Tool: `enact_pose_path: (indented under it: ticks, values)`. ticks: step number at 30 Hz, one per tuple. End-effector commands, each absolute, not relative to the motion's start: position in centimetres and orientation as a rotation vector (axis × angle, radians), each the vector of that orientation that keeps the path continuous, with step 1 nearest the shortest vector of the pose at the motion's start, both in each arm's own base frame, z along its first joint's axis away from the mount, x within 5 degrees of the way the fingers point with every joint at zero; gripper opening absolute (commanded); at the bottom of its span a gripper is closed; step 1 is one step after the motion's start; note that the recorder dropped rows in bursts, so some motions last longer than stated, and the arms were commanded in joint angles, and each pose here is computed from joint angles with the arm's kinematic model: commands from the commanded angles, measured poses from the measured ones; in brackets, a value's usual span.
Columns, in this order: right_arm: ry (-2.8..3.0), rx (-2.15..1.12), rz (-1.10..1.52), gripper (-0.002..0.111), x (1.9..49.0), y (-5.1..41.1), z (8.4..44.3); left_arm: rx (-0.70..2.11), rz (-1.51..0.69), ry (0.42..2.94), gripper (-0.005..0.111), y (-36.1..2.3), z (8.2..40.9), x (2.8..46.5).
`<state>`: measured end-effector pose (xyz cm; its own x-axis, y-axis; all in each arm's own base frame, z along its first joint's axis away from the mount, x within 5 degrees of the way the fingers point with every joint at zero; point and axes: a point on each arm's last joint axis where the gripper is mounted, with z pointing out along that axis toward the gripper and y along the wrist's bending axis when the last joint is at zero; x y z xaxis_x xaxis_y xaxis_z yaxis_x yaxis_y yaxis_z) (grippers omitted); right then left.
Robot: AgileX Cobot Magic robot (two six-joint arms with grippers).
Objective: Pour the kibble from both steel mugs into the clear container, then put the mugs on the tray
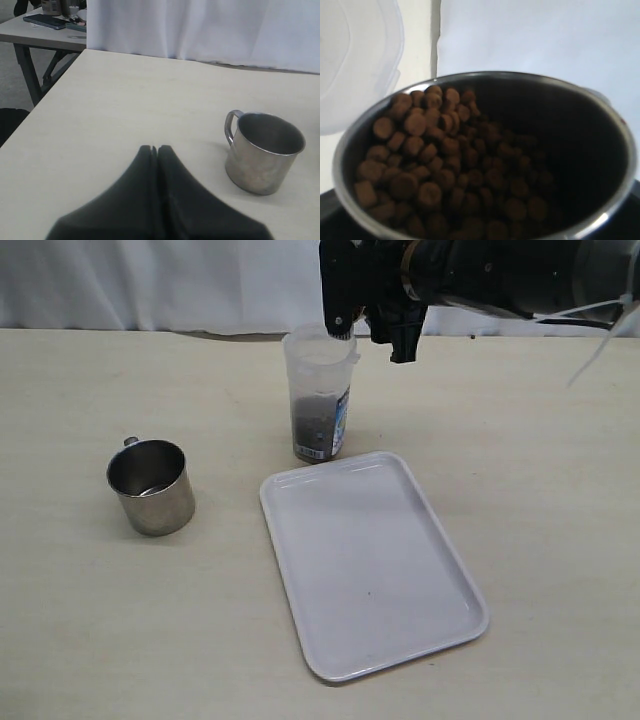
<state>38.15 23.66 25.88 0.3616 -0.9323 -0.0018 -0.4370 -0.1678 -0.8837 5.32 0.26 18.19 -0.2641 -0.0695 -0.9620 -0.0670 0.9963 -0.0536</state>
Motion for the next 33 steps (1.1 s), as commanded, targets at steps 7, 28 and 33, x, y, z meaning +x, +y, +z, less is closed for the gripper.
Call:
enact_pose_path:
  ticks: [7,28,33]
  values:
    - [1.135,-1.783,-0.763,0.005,38.21,23.88,26.54,-0.093,-0.005,1.828,0.000,0.24,18.19,5.34]
    - [1.193,-1.735,-0.727,0.005,38.22,23.84,26.54,-0.093,-0.005,1.828,0.000,0.24,18.19,5.34]
    - [1.173,-1.750,-0.726,0.005,38.26,23.98,26.32,-0.093,-0.005,1.830,0.000,0.24,18.18,5.33]
